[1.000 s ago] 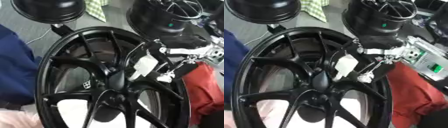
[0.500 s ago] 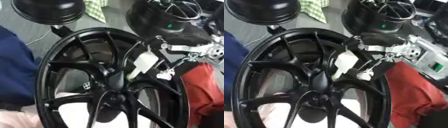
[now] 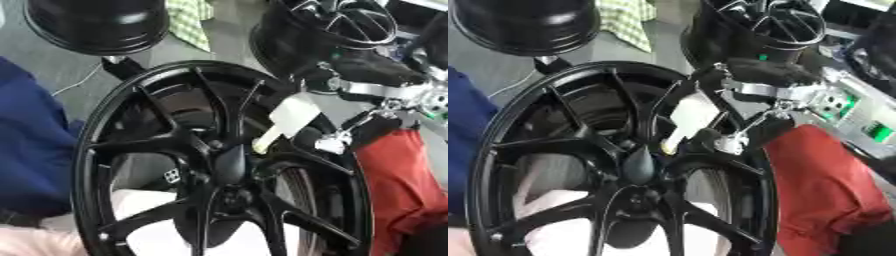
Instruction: Pull the pin out of the wheel hub.
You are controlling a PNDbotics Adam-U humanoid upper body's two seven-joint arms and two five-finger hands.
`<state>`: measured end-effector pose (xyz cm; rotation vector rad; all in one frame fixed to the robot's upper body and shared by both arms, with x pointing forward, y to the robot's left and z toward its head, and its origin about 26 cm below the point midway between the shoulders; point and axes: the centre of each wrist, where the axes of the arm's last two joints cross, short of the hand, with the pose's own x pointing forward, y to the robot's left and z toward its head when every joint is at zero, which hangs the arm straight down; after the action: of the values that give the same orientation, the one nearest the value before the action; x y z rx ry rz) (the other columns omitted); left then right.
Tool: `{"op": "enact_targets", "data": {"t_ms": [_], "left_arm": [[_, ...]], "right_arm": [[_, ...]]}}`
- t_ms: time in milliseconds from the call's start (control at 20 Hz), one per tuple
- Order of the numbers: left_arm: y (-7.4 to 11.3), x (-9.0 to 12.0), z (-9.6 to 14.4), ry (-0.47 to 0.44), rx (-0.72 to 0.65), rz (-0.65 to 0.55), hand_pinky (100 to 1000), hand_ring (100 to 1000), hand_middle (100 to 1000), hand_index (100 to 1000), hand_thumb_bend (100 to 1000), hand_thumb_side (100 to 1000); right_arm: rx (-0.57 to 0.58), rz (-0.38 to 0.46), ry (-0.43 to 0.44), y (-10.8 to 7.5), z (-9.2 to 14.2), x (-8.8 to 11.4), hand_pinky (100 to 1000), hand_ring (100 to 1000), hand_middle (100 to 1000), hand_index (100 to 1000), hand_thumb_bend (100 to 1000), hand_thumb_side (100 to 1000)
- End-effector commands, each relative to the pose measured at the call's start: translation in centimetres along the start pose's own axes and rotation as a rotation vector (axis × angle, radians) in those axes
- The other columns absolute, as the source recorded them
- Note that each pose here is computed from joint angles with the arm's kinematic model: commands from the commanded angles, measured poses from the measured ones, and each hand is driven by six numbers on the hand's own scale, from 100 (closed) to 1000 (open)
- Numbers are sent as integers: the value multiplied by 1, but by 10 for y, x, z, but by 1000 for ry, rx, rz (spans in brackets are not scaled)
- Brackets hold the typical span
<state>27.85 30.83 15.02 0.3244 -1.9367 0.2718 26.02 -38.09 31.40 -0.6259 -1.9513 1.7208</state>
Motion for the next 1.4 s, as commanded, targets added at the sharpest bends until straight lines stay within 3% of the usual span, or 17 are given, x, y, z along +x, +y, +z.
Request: {"op": "enact_targets", "data": {"t_ms": [50, 750, 1150, 1400], "left_arm": [[3, 6, 0, -23, 7, -14, 666, 522, 469, 697, 657, 395], [10, 2, 4, -3, 34, -41, 667, 522, 470, 697, 658, 400], [21, -3, 8, 18, 82, -74, 665, 523, 470, 697, 660, 401], [31, -6, 11, 32, 116, -107, 665, 523, 471, 697, 663, 403]], "right_arm": [[-21, 28, -7, -17, 1, 3, 816, 701, 384, 540, 100, 100], [-142, -28, 37, -30, 14, 3, 814, 698, 379, 534, 100, 100], [-223, -59, 227, -21, 40, -5, 819, 698, 376, 530, 100, 100], [-304, -70, 412, -4, 78, -20, 799, 693, 374, 522, 100, 100]]}}
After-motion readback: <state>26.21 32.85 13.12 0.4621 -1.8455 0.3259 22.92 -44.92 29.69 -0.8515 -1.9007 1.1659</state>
